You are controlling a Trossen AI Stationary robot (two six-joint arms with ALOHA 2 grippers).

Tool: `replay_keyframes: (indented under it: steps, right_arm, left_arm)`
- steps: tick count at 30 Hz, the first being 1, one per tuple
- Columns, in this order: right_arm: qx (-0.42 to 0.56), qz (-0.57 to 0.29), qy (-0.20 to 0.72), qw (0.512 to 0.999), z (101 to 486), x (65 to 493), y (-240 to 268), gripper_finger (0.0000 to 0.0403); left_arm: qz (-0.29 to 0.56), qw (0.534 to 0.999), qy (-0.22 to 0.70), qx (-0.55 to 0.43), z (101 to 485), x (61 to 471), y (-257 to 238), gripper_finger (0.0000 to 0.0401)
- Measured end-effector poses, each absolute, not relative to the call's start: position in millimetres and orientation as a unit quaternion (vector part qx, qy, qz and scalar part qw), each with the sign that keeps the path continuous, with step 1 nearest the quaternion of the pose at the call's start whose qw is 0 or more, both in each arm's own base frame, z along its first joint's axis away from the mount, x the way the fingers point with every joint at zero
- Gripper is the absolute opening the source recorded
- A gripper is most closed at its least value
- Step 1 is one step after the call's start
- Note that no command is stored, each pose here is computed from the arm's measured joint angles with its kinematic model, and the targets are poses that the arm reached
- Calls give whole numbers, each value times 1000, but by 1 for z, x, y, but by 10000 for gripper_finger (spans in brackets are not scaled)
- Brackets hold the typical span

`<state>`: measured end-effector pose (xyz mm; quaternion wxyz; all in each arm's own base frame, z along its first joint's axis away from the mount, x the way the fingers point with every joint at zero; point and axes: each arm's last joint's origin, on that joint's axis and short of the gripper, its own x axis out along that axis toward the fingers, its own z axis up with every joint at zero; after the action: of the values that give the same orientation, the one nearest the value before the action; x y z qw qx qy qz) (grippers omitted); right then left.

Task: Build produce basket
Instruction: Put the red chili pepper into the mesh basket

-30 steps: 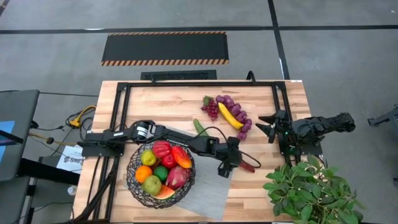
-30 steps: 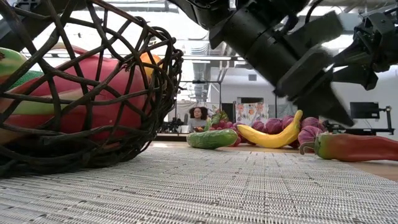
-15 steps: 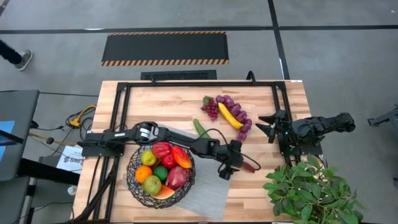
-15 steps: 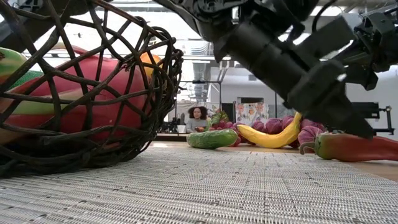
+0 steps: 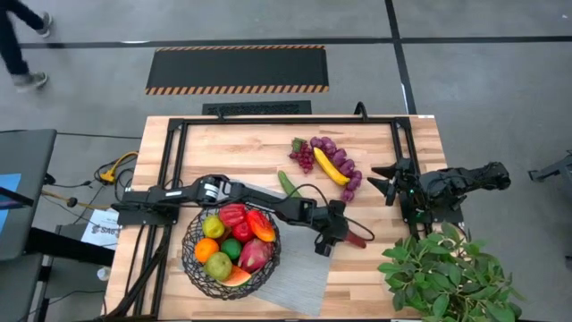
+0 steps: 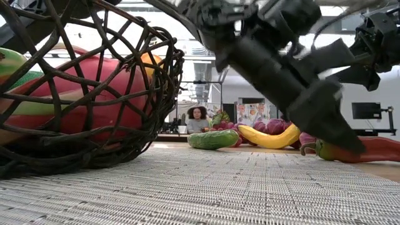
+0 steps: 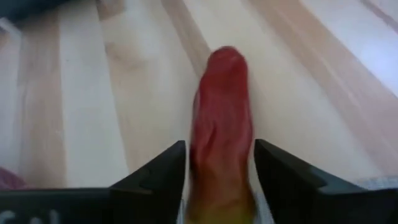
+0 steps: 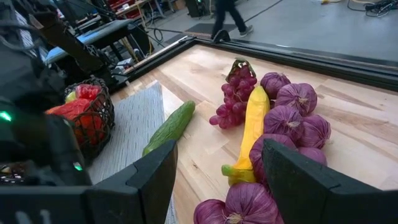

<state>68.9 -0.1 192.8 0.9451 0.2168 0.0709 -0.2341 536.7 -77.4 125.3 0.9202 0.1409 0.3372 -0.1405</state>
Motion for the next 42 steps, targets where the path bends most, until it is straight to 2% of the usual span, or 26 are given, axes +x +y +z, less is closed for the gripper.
replay_keyframes:
  steps: [7,13,19,25,35,42]
  right_arm:
    - [216,-234,72,945,193,69,0,255]
    - [216,-234,72,945,192,69,0,255]
    - [216,-234,71,945,193,69,0,255]
    - [221,-234,69,944,193,69,0,255]
    - [221,-234,69,944,193,69,0,255]
    - [221,-234,70,944,193,69,0,255]
  left_arm:
    - [-123,917,361,120,116,536,-73,87]
    - [-120,911,376,119,134,541,-74,86]
    - [-122,903,393,119,176,544,-75,102]
    - [-130,888,428,106,211,536,-75,94]
    - [-159,824,539,73,269,478,-75,97]
    - [-164,821,543,60,340,422,-93,106]
